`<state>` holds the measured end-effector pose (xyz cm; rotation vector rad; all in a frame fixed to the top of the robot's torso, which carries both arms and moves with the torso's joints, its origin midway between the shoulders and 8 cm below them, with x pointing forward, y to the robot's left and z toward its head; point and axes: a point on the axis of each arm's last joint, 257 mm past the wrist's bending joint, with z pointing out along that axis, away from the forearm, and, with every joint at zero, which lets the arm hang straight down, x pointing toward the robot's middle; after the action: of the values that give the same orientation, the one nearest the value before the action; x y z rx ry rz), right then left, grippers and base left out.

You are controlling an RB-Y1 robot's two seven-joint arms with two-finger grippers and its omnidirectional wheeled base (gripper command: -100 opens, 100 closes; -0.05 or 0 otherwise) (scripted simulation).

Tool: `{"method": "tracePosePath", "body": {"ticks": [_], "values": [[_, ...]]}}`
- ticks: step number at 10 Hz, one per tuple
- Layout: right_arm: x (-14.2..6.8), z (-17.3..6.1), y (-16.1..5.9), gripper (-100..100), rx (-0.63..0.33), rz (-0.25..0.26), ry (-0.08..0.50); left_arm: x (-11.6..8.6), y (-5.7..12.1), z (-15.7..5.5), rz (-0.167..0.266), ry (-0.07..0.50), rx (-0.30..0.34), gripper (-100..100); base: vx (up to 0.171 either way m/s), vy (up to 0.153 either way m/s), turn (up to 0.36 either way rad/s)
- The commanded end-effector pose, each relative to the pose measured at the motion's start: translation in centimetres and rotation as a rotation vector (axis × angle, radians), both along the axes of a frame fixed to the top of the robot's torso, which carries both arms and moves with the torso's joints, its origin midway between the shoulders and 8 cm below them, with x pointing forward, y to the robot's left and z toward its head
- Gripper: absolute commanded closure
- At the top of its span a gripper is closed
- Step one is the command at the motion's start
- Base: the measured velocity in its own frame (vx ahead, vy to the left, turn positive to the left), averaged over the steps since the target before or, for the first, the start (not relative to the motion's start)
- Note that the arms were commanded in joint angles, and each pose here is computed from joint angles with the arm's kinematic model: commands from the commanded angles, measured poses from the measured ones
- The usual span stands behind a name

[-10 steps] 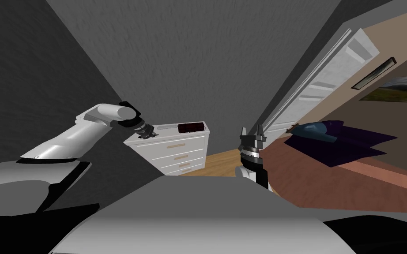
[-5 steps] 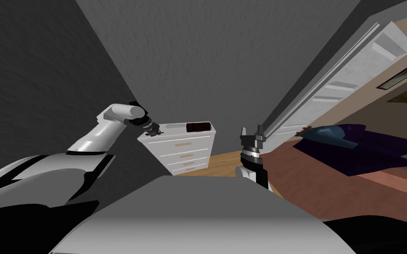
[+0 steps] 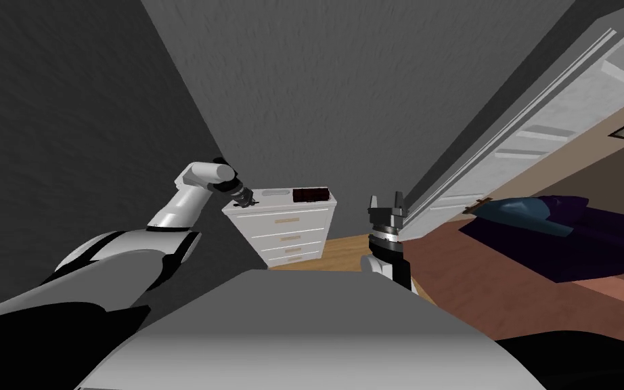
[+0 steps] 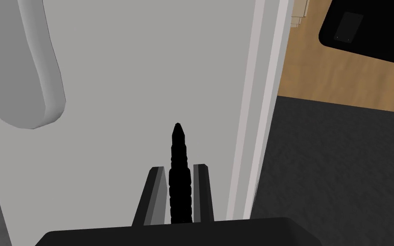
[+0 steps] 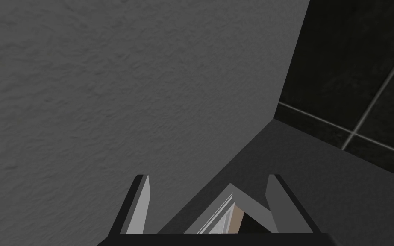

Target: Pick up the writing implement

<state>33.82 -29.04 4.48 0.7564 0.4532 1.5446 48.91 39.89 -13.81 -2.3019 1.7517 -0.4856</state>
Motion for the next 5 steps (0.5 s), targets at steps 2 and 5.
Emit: {"method": "tracePosePath", "body": {"ticks": [2, 5], "values": [[0.0, 0.0, 0.0, 0, 0.0, 0.0, 0.0, 1.8, -2.6, 0.5, -0.015, -0.007, -0.005, 100, -0.012, 0.078, 0.194], [0.0, 0.0, 0.0, 0, 0.0, 0.0, 0.0, 2.8, -5.4, -0.2, -0.032, 0.015, -0.015, 100, -0.007, 0.057, 0.075]]}}
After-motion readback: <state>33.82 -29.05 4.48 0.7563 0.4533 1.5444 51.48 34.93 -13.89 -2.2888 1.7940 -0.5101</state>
